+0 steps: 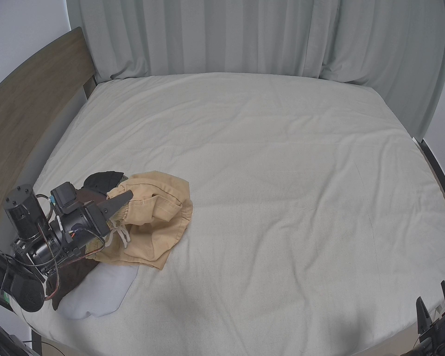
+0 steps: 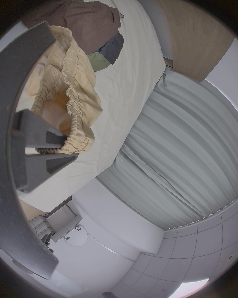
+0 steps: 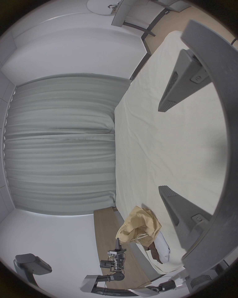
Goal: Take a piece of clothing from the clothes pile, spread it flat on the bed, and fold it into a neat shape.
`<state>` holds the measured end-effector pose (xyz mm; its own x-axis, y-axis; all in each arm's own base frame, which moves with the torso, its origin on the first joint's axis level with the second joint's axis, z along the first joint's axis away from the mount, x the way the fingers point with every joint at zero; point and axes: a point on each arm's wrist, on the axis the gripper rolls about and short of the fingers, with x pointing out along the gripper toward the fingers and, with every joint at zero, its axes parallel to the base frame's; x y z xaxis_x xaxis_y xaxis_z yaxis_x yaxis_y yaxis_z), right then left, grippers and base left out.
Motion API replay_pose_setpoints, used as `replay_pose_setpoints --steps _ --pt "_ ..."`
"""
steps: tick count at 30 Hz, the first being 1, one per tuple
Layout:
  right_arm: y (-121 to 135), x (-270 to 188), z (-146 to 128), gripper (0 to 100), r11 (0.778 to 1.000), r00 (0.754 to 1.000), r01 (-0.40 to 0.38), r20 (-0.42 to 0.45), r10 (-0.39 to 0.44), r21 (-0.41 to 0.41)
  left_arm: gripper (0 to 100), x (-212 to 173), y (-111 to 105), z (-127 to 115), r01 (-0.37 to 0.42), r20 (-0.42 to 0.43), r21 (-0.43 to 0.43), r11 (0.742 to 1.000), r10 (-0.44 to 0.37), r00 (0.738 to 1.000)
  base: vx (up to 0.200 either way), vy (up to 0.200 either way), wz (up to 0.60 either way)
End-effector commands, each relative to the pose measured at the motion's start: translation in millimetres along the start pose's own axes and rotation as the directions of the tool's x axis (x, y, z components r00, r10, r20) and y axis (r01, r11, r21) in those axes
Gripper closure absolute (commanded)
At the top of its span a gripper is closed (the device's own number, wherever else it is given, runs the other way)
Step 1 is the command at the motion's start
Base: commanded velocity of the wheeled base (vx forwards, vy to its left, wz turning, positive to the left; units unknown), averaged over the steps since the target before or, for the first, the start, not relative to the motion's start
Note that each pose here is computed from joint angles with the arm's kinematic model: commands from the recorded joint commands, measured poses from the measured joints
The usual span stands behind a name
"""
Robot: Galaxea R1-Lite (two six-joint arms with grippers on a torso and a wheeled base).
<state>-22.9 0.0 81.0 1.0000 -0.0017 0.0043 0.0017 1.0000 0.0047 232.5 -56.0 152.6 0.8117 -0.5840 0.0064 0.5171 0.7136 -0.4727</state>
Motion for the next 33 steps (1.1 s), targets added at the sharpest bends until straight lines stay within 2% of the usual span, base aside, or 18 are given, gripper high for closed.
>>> replay_pose_setpoints --steps 1,7,13,25,33 --pt "0 1 -5 0 1.000 1.000 0.000 -0.013 0.000 0.000 100 0 -10 3 0.020 0.023 0.007 1.000 -0.021 1.000 0.000 0.000 0.00" --pt "0 1 -5 0 1.000 1.000 0.001 -0.013 -0.001 0.001 100 -4 -22 8 0.001 0.080 -0.011 1.000 0.000 0.997 0.000 0.000 0.00" --pt "0 1 -5 0 1.000 1.000 0.000 -0.013 0.000 0.001 100 -8 -37 12 0.022 0.123 -0.037 0.999 -0.017 0.992 0.000 0.000 0.00" --pt "0 1 -5 0 1.000 1.000 0.000 -0.013 0.000 0.001 100 -20 -56 18 -0.017 0.183 -0.048 0.999 0.026 0.983 0.000 0.000 0.00" --pt "0 1 -5 0 1.000 1.000 0.000 -0.013 0.000 0.001 100 -17 -74 25 -0.039 0.247 -0.103 0.994 0.064 0.967 0.000 0.000 0.00"
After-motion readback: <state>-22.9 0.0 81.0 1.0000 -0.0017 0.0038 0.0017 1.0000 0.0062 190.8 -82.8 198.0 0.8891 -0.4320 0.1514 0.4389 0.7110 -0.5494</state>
